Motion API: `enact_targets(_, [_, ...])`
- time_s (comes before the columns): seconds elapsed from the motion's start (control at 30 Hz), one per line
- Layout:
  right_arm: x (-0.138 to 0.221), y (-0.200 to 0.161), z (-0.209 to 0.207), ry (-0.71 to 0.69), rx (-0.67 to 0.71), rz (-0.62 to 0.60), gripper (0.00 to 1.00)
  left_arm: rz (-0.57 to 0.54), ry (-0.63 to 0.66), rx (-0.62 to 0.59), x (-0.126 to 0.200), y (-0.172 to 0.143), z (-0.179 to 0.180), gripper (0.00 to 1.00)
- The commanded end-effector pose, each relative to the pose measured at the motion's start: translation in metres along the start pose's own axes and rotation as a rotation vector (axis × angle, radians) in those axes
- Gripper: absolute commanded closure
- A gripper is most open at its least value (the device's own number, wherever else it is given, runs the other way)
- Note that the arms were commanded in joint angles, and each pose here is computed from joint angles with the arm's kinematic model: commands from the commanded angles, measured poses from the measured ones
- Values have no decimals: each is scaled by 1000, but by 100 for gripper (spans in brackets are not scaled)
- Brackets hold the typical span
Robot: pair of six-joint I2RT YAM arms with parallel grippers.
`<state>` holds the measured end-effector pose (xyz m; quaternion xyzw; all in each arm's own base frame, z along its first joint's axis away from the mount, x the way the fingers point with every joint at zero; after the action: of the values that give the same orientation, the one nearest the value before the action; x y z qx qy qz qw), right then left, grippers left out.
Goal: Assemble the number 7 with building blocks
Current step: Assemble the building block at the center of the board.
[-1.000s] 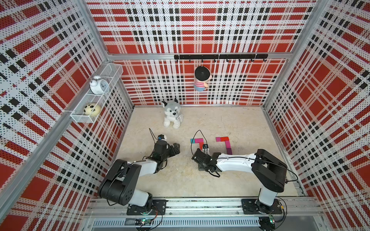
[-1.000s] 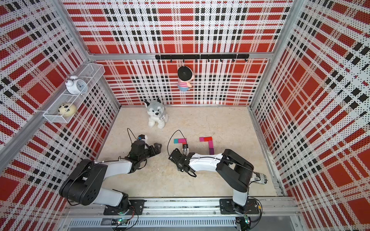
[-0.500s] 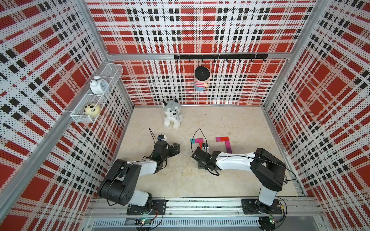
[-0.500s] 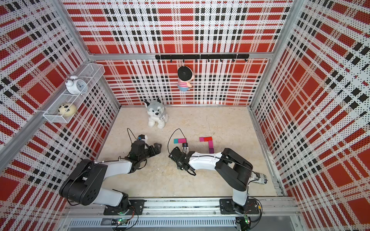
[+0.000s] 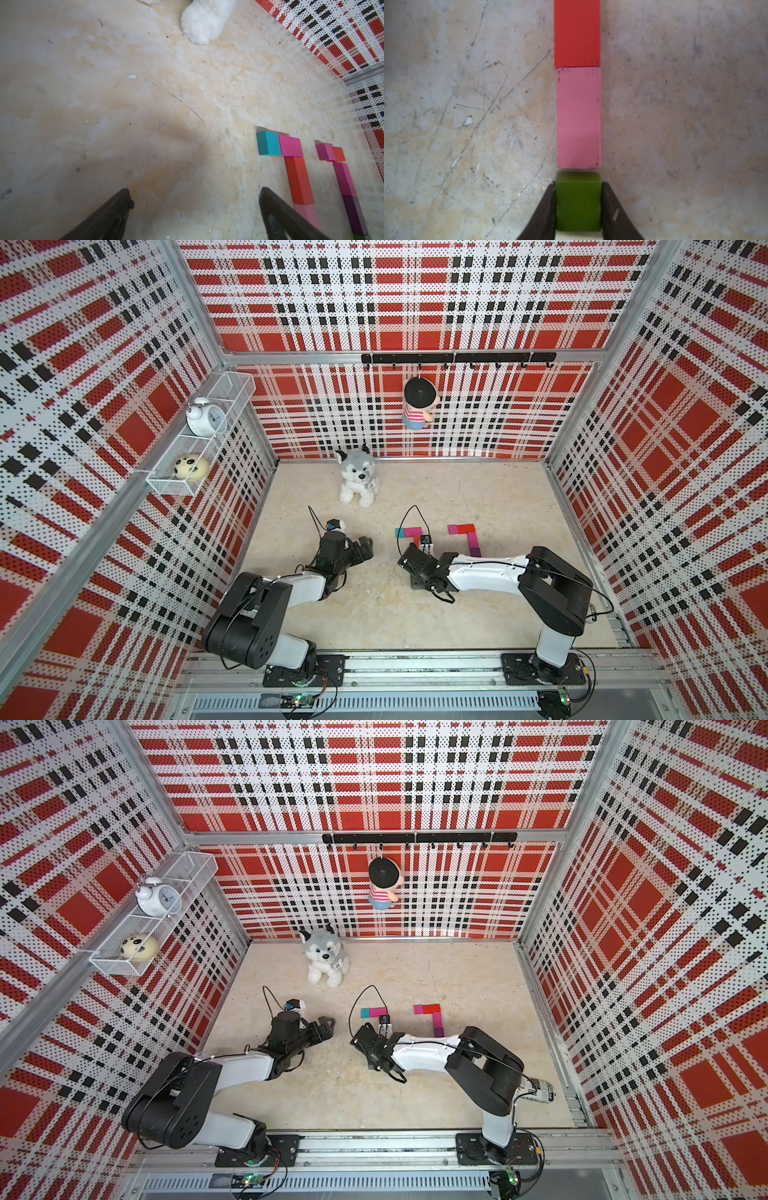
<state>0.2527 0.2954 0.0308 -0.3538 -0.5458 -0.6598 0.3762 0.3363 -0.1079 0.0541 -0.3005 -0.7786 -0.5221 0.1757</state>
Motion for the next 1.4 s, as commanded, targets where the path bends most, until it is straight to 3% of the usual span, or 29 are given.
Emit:
enact_targets(0.0, [-8,-2,-6,-32,11,14,66,-11,4,-11,3,3,1,2])
enact_targets(0.9, [-10,3,-7,-43,9,8,65,-1,10,-14,0,0,2,2])
enact_targets(1.23, [4,10,-3,-8,-18,-14,44,-5,15,-12,0,2,4,2])
enact_targets(1.37, [13,13,1,12,-21,-31,41,-5,17,-12,1,2,4,2])
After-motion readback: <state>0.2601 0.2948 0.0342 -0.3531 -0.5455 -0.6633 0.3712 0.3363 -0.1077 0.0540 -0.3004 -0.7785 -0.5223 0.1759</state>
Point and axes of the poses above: each gripper's point midway between its finger pads, its own x axis back along the fingers, its own z axis along the line the jaws close on, y = z × x, the point moved 1 cm from there along x, back along the fingers, and after that the axes turned 8 degrees about -x, right-handed, at the moved point
